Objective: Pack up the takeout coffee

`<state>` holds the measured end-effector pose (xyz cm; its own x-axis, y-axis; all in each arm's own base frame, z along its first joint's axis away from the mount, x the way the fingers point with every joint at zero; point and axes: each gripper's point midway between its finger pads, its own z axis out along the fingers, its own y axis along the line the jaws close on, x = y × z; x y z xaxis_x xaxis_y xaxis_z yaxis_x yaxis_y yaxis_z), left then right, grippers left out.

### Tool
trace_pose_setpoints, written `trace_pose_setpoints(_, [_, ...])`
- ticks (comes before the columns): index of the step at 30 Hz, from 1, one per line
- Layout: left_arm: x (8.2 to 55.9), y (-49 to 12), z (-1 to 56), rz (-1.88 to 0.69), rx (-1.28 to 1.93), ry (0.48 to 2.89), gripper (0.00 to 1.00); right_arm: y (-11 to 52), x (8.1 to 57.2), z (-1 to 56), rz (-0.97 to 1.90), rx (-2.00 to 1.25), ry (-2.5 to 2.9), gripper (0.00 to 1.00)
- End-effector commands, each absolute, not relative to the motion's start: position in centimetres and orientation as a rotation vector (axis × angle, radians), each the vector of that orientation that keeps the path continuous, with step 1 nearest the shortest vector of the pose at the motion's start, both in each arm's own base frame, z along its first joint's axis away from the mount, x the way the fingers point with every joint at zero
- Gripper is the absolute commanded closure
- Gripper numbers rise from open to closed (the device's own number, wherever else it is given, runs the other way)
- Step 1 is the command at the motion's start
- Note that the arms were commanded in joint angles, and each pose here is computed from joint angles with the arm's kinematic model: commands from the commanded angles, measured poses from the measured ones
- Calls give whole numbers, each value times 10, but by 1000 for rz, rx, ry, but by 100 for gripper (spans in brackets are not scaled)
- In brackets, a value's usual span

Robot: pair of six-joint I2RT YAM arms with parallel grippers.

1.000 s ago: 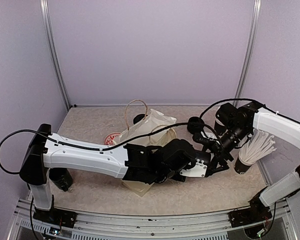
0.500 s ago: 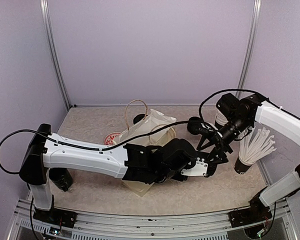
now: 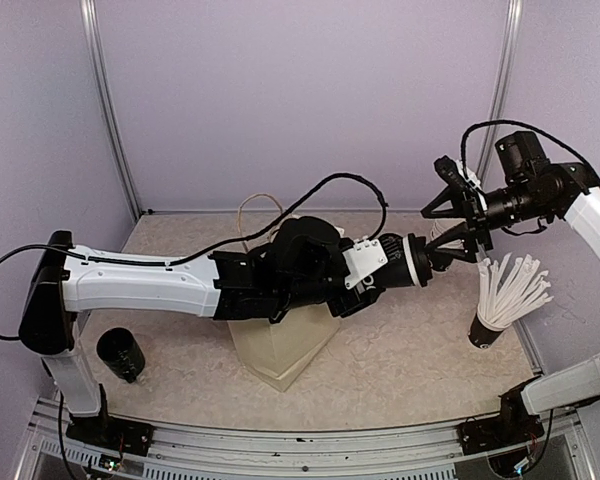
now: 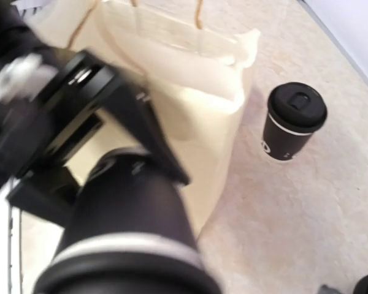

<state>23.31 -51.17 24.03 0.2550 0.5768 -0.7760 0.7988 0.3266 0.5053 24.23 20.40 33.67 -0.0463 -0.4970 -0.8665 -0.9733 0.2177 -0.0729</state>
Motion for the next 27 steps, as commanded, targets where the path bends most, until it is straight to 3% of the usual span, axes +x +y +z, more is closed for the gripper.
trace_pose_setpoints(1, [233, -518, 285, -520, 1155, 1409, 35, 202, 224, 337, 779, -1417, 1653, 9])
trace_pose_setpoints(12, [235, -514, 291, -615, 1135, 1393, 34, 203, 210, 330, 832, -1426, 1644, 17])
trace_pose_setpoints(27, [232, -515, 287, -621, 1161, 1404, 33, 201, 221, 341, 773, -1404, 1650, 13])
